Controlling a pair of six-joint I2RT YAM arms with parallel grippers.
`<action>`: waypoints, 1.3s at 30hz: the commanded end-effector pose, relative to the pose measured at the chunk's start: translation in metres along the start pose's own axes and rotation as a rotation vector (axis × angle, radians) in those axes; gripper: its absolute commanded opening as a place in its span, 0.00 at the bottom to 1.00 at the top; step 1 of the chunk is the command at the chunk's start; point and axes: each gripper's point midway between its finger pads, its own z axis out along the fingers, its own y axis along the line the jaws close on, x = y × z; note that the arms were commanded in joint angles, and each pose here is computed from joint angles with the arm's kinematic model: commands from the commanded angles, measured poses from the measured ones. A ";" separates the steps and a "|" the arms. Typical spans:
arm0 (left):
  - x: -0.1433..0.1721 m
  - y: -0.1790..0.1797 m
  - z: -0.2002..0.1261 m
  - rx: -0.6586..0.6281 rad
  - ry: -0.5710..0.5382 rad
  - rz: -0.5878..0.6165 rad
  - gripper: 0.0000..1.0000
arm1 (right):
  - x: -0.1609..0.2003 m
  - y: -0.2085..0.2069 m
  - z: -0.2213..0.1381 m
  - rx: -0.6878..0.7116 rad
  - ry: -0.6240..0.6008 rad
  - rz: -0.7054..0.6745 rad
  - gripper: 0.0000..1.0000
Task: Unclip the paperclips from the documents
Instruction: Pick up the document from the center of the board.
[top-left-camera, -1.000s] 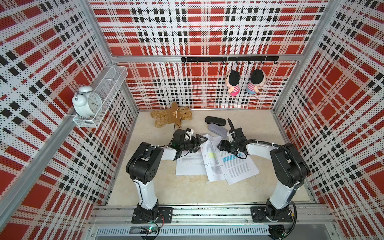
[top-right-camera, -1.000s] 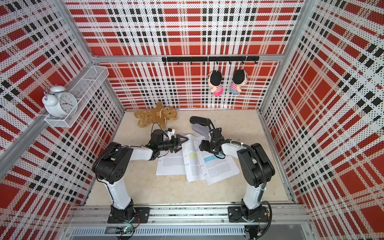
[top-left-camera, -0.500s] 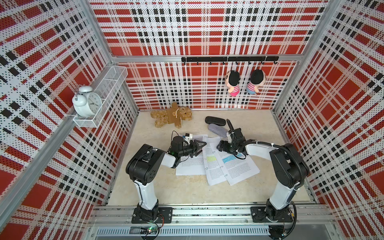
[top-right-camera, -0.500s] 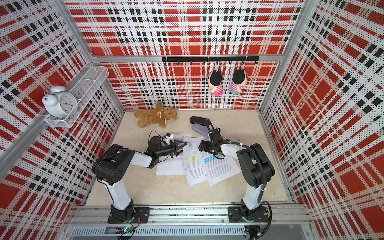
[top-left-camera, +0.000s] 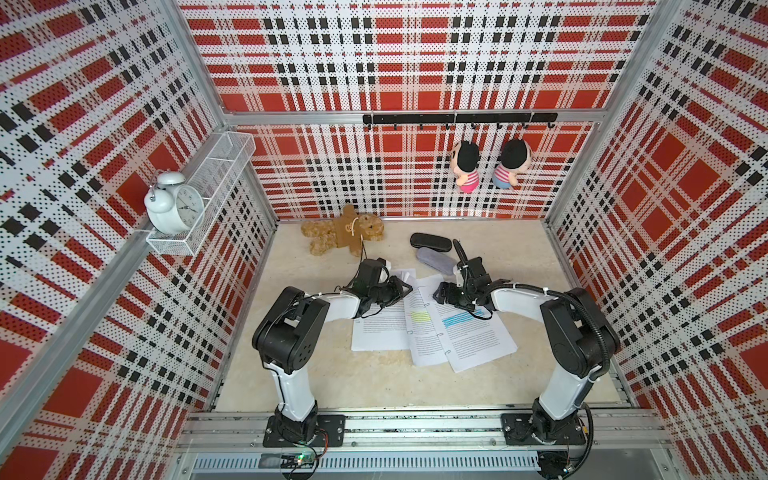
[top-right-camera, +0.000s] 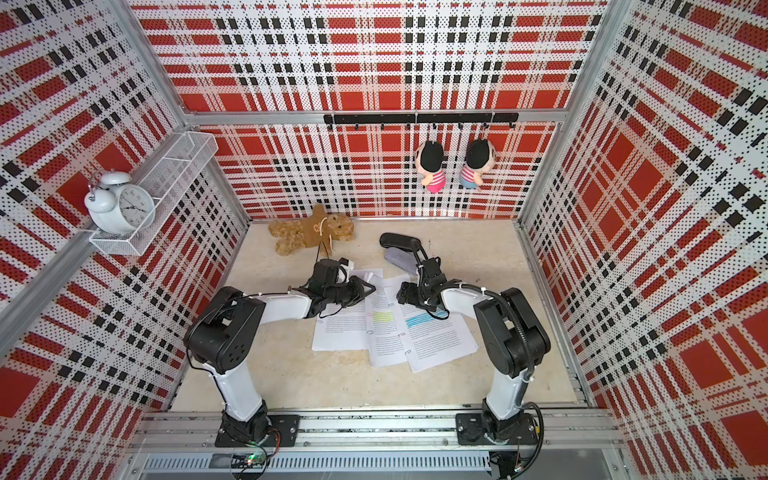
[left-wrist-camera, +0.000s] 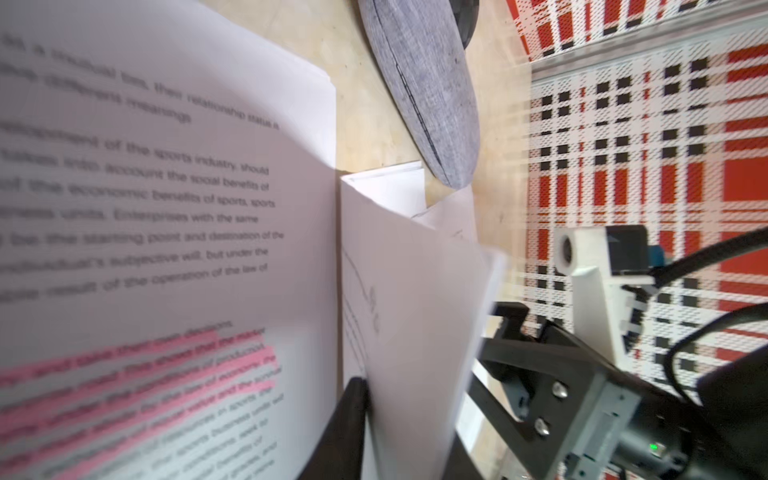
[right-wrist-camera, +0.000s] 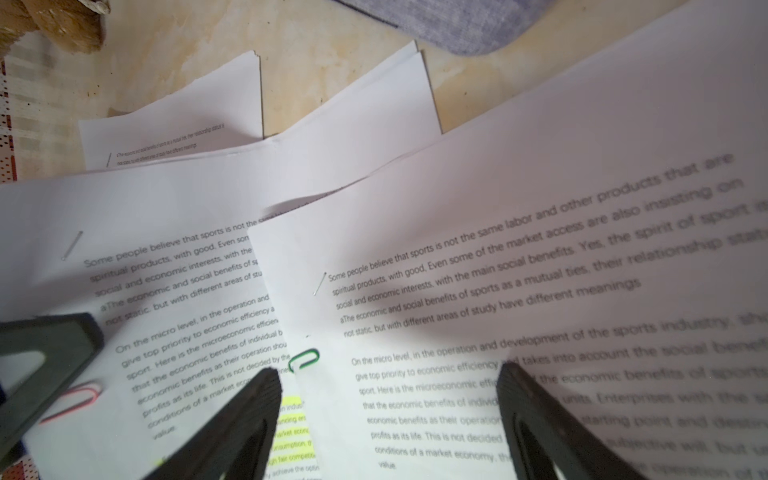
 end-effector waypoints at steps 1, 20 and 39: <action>0.008 0.026 0.000 -0.150 0.033 0.064 0.11 | 0.042 -0.018 0.002 0.058 0.130 0.053 0.86; -0.023 -0.038 -0.039 -0.037 -0.016 0.140 0.00 | 0.015 0.034 -0.048 -0.102 0.062 -0.066 0.88; -0.055 -0.138 -0.132 0.125 -0.120 0.284 0.00 | -0.015 0.145 -0.111 -0.615 -0.154 -0.298 1.00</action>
